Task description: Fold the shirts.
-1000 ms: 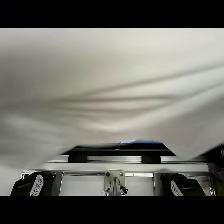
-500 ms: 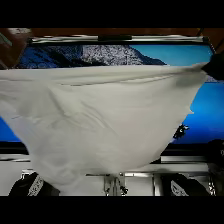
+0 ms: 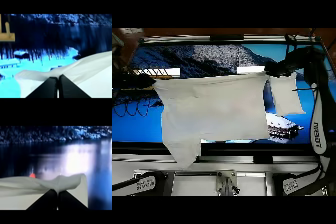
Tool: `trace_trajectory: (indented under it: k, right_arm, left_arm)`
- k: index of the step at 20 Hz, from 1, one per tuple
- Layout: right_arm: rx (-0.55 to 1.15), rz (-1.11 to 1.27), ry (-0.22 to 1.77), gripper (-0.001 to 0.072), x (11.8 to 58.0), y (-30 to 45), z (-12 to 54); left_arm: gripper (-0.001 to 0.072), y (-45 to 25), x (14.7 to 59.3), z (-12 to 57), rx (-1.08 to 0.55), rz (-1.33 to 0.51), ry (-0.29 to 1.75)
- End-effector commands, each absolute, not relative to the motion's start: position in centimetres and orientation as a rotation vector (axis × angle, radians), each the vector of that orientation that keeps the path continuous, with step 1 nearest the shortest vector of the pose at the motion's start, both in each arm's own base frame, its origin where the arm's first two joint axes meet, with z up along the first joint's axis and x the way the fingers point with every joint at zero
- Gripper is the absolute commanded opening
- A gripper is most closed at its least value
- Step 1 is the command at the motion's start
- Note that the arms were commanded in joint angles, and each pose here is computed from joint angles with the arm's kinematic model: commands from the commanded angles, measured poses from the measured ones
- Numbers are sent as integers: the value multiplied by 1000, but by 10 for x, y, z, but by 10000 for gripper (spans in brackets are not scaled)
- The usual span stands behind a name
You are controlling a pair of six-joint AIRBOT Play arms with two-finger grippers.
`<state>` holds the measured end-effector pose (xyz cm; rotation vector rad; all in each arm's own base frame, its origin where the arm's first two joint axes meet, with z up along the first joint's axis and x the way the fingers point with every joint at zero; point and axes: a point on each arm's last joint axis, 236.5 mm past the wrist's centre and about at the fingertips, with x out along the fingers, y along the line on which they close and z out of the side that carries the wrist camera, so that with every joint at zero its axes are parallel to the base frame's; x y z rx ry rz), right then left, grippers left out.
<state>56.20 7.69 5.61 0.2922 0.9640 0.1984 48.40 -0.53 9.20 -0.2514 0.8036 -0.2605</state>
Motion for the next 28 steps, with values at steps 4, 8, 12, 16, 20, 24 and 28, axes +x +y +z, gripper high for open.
trace_trajectory:
  k: [4, 8, 12, 16, 20, 24, 28]
  right_arm:
    - [372, 143, 767, 79, 633, 75, 9]
    - [342, 135, 854, 79, 625, 73, -26]
    - [338, 164, 995, 80, 599, 81, -46]
    - [296, 190, 1144, 80, 555, 75, -29]
    - [206, 167, 1382, 80, 502, 61, -51]
    - [240, 166, 1529, 80, 478, 66, -83]
    - [316, 181, 1551, 105, 474, 79, -83]
  left_arm:
    - [37, -6, 577, 27, -227, -116, 645]
    - [37, -29, 583, 0, -213, -137, 670]
    - [38, -40, 561, -15, -207, -203, 786]
    - [38, -29, 492, -24, -85, -303, 1053]
    - [37, -21, 430, -40, -151, -363, 1311]
    - [37, -26, 412, -66, -223, -349, 1416]
    - [38, -26, 411, -70, -264, -318, 1435]
